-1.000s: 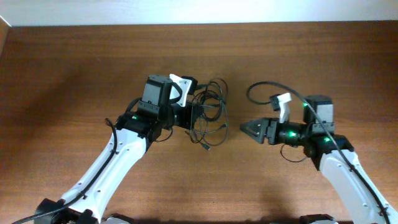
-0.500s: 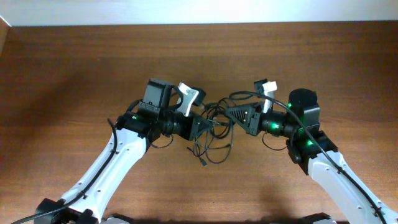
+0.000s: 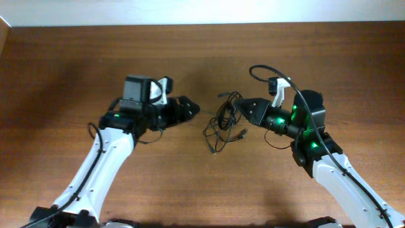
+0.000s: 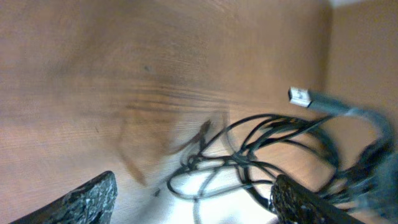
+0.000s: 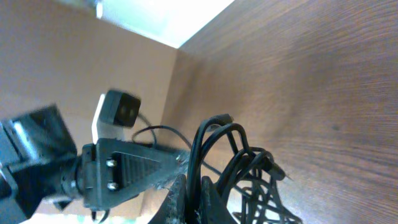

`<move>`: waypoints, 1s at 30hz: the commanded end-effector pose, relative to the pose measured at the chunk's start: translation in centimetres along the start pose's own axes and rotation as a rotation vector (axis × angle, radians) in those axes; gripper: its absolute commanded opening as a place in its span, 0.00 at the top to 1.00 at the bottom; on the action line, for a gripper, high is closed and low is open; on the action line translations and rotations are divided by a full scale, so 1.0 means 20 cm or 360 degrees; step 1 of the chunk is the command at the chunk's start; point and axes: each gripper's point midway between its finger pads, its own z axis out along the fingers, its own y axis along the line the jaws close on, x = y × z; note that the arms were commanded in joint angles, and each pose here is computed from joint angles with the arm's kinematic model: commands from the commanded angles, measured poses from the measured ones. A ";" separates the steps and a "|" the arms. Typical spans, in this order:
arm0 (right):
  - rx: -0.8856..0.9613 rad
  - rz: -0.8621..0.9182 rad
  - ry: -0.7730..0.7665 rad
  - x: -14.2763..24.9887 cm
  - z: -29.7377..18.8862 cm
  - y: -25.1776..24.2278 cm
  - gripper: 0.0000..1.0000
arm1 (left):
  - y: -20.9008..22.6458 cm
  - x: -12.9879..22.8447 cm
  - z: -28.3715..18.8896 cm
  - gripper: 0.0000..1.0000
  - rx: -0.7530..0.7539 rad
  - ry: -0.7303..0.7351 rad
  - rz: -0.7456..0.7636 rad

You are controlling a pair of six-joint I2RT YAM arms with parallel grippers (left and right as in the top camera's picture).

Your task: Untangle cables

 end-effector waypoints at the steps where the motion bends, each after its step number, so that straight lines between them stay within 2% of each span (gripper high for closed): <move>1: 0.0120 0.0116 -0.0205 -0.11 -0.01 -0.04 0.96 | -0.11 0.06 -0.05 0.18 0.0216 0.0211 -0.0964; 2: 0.0157 0.0128 -0.0224 -0.12 -0.02 -0.07 0.96 | -0.15 0.09 -0.06 0.01 0.0248 0.0302 -0.1147; 3: 0.0176 0.0138 -0.0228 -0.12 -0.02 -0.08 0.96 | -0.23 0.15 -0.07 0.01 0.0305 0.0459 -0.1330; 4: 0.0189 0.0145 -0.0229 -0.12 -0.02 -0.09 0.96 | -0.27 0.19 -0.06 0.01 0.0318 0.0538 -0.1401; 6: 0.0193 0.0147 -0.0229 -0.12 -0.02 -0.09 0.96 | -0.32 0.26 -0.02 0.00 0.0244 0.0604 -0.1538; 7: 0.0193 0.0147 -0.0230 -0.12 -0.02 -0.09 0.96 | -0.32 0.30 0.02 0.14 0.0142 0.0579 -0.1671; 8: 0.0193 0.0147 -0.0229 -0.12 -0.02 -0.09 0.96 | -0.33 0.34 0.06 0.22 0.0061 0.0564 -0.1792; 9: 0.0193 0.0147 -0.0229 -0.12 -0.02 -0.09 0.96 | -0.35 0.38 0.09 0.25 -0.0012 0.0545 -0.1921; 11: 0.0192 0.0148 -0.0227 -0.12 -0.02 -0.09 0.96 | -0.36 0.39 0.17 0.25 -0.0069 0.0443 -0.2003; 12: 0.0188 0.0147 -0.0223 -0.11 -0.02 -0.09 0.96 | -0.37 0.35 0.21 0.18 -0.0035 0.0361 -0.1942; 14: 0.0179 0.0145 -0.0208 -0.10 -0.01 -0.08 0.96 | -0.36 0.29 0.29 0.18 -0.0001 0.0260 -0.1897; 17: 0.0165 0.0134 -0.0175 -0.07 0.01 -0.06 0.96 | -0.28 0.28 0.43 0.33 -0.0060 0.0270 -0.1925; 18: 0.0164 0.0131 -0.0171 -0.06 0.01 -0.06 0.96 | -0.25 0.29 0.46 0.44 -0.0084 0.0273 -0.1936; 20: 0.0163 0.0129 -0.0167 -0.06 0.02 -0.05 0.96 | -0.23 0.30 0.54 0.89 -0.0090 0.0331 -0.1944; 21: 0.0163 0.0130 -0.0168 -0.06 0.02 -0.05 0.96 | -0.25 0.30 0.55 0.99 -0.0058 0.0359 -0.1929; 23: 0.0164 0.0130 -0.0167 -0.06 0.02 -0.05 0.96 | -0.29 0.28 0.54 1.00 0.0021 0.0384 -0.1848; 25: 0.0173 0.0135 -0.0165 -0.05 0.02 -0.06 0.96 | -0.31 0.18 0.52 1.00 0.0164 0.0331 -0.1565; 29: 0.0272 0.0183 -0.0171 -0.04 0.01 -0.13 0.96 | -0.21 0.00 0.42 1.00 0.0299 0.0268 -0.1235; 30: 0.0272 0.0183 -0.0171 -0.04 0.01 -0.13 0.96 | -0.19 -0.03 0.39 0.92 0.0325 0.0266 -0.1216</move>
